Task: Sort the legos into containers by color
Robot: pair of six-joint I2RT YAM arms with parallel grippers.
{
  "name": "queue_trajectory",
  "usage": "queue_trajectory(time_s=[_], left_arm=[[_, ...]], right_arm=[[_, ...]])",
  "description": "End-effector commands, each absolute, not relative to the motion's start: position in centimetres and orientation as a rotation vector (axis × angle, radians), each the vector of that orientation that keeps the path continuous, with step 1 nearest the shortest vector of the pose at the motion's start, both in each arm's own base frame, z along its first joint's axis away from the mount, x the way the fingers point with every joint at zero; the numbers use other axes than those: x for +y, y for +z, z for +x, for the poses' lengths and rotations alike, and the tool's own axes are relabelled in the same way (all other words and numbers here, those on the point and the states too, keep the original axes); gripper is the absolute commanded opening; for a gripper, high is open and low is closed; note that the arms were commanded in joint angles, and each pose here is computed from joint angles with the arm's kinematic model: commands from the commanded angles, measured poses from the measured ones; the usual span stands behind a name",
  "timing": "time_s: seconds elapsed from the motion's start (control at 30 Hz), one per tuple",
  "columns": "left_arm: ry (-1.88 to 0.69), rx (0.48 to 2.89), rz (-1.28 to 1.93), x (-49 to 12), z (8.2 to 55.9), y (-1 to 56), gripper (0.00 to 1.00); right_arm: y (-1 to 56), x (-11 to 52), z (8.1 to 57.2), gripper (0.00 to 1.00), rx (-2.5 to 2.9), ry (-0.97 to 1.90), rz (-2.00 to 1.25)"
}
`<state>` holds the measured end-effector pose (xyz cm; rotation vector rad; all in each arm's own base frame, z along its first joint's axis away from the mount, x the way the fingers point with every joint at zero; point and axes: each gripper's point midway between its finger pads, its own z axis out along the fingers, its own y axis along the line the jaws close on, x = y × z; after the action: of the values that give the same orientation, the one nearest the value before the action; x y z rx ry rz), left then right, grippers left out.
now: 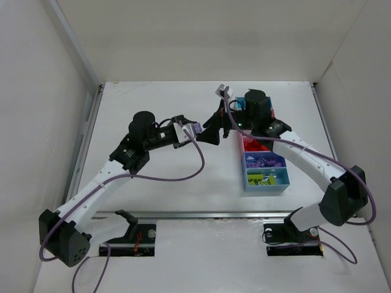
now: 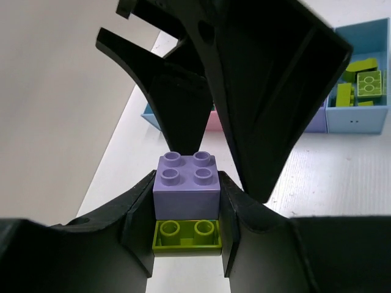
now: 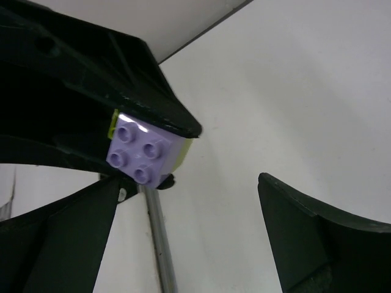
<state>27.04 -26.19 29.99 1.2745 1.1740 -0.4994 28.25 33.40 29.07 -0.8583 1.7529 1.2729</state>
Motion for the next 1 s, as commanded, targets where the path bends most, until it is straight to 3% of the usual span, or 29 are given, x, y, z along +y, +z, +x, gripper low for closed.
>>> queue_trajectory(time_s=[0.0,0.27,0.5,0.6,0.97], left_arm=[[-0.504,1.121,1.261,-26.4,26.1,31.5,0.0],[-0.458,1.127,1.27,-25.7,25.9,31.3,0.0],[-0.471,1.116,1.281,-26.2,25.4,31.3,0.0],[-0.469,1.128,1.271,-26.1,25.5,31.3,0.0],[-0.464,1.143,1.247,-26.3,26.3,31.0,0.0]], right_arm=[[34.7,33.6,25.2,1.0,1.536,1.349,-0.936],[36.4,31.8,25.2,1.0,1.537,1.307,-0.793],[34.7,34.9,26.5,0.89,1.664,1.372,-0.648],[34.9,35.0,27.2,0.89,1.676,1.362,-0.605],[34.5,36.7,27.4,0.75,1.686,1.396,-0.648]])
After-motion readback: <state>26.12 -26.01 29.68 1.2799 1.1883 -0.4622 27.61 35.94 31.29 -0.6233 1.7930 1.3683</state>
